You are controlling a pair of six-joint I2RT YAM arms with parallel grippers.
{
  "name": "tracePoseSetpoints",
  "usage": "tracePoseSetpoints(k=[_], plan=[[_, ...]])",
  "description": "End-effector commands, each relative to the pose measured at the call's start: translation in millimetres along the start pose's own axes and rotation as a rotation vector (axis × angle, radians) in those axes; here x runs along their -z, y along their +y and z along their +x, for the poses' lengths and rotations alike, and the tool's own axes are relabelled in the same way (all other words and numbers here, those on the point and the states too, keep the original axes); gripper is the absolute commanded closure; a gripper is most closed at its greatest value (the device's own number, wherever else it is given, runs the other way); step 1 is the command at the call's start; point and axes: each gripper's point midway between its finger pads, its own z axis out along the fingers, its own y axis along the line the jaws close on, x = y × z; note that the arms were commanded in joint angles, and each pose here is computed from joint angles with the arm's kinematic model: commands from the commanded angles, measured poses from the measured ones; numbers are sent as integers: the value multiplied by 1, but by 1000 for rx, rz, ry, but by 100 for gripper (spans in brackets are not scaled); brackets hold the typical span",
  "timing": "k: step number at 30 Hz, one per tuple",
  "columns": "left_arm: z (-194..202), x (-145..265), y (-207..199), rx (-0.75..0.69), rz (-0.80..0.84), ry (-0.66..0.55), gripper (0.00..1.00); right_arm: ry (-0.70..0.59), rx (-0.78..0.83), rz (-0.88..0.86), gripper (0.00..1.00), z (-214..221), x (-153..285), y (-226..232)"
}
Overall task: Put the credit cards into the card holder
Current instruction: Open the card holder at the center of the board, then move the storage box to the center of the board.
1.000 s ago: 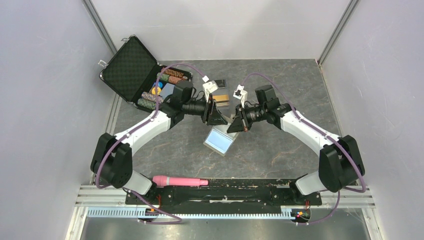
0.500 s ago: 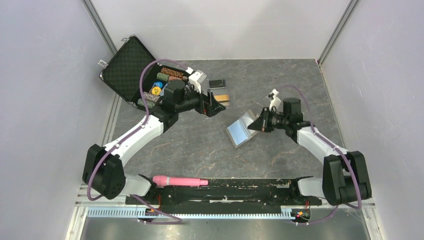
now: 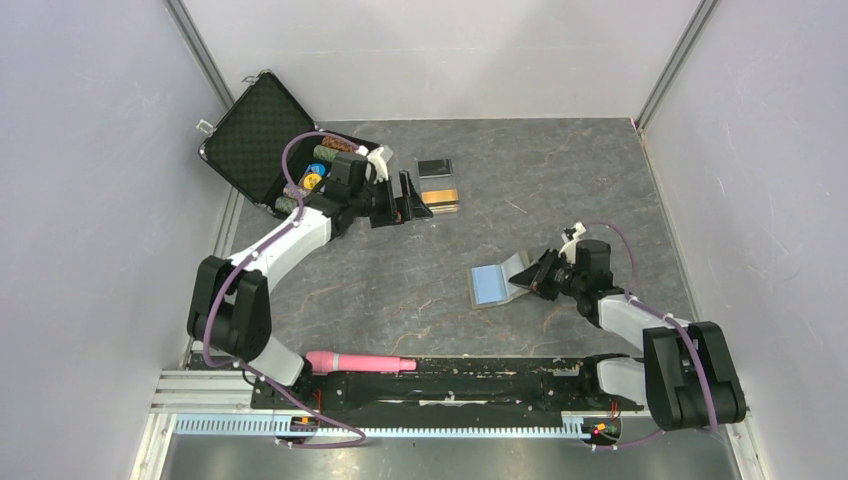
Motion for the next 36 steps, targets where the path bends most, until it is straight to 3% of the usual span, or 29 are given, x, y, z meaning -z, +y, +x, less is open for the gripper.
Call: tracePoseSetpoints(k=[1,8,14,23,31,36], plan=[[-18,12,2,-32,-94,-28,0,-55,-11,89,77,-8,3,-13],[-18,19,40,-27,-335,27,0,-27,83,265,30,-11,15,-37],[-18,6,49,5,-381,111,0,-49,188,374,7,-29,28,-43],[-34,-33,69,66,-448,150,1,-71,329,343,2,-52,41,-14],[-41,-89,91,105,-482,154,33,25,397,309,2,-51,44,1],[-38,-112,99,106,-490,165,35,60,403,279,3,-50,44,11]])
